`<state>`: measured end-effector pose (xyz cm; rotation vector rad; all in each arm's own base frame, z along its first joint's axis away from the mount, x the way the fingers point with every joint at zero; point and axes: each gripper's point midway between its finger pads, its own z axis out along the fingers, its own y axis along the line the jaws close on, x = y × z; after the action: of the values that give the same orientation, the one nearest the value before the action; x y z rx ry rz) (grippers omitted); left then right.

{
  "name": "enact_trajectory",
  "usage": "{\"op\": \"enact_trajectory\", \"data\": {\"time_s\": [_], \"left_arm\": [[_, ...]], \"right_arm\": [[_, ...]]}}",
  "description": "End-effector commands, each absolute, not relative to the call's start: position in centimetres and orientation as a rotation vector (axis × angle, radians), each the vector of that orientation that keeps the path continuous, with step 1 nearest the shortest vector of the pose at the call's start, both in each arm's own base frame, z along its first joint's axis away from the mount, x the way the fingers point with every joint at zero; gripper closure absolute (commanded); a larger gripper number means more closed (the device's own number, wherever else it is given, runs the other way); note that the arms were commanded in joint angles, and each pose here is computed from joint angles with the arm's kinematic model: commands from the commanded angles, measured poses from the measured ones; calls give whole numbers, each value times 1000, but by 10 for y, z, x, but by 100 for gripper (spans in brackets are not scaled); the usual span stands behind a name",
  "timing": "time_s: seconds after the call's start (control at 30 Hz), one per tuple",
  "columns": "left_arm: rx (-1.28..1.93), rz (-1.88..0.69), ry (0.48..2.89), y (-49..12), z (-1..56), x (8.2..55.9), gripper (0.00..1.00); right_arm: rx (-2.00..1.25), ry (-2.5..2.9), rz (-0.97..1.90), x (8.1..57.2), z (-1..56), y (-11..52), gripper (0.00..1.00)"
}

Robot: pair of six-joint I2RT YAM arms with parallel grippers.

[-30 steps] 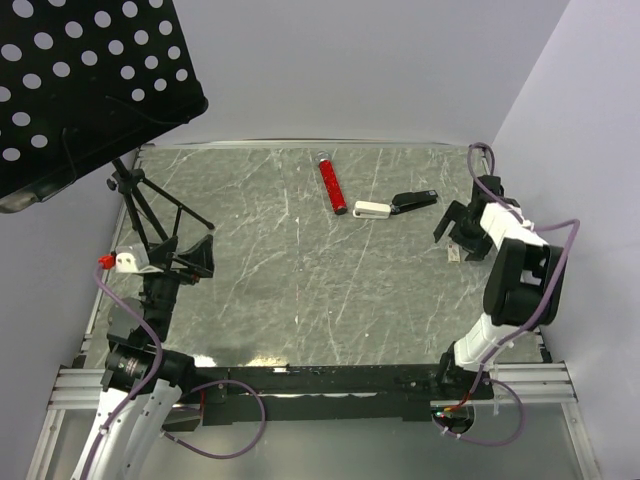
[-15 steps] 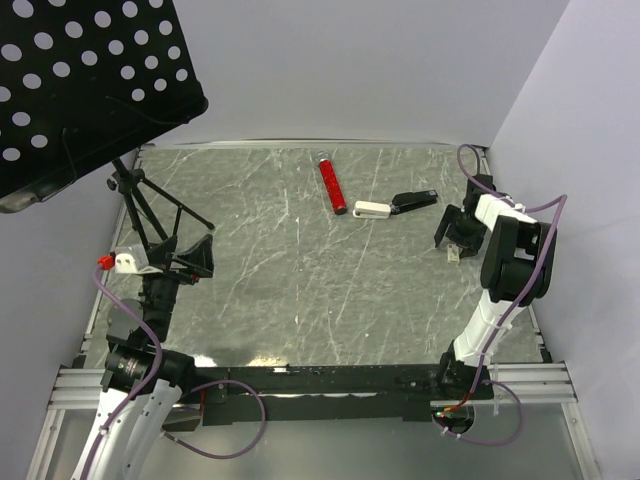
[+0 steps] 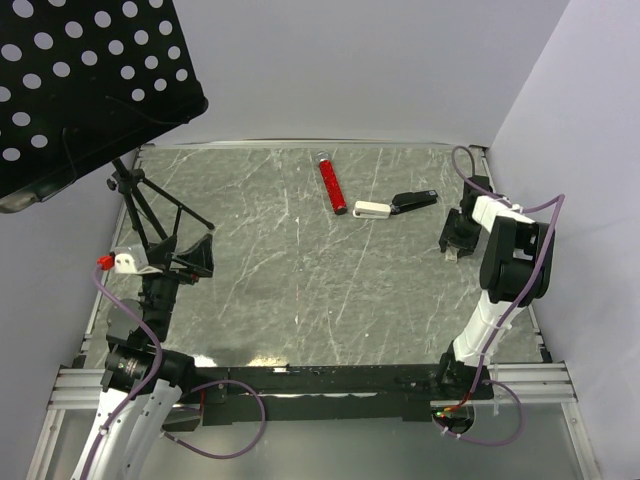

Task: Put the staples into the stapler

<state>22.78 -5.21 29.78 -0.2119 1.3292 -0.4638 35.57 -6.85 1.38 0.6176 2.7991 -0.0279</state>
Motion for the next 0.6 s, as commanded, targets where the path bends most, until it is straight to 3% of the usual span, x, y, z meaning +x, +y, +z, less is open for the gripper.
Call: {"op": "enact_trajectory", "data": {"time_s": [0.0,0.3,0.43,0.57], "left_arm": [[-183,-477,1290,-55,309,226,3],[-163,-489,1299,-60,308,227,3],[-160,-493,1304,-61,308,228,3],[-155,-497,1317,-63,305,230,3]], "right_arm": [[531,2815,-59,347,18,-54,47],[84,2839,-56,340,32,32,51],[-54,2847,-22,332,37,69,60],[-232,2822,57,320,46,115,60]]}}
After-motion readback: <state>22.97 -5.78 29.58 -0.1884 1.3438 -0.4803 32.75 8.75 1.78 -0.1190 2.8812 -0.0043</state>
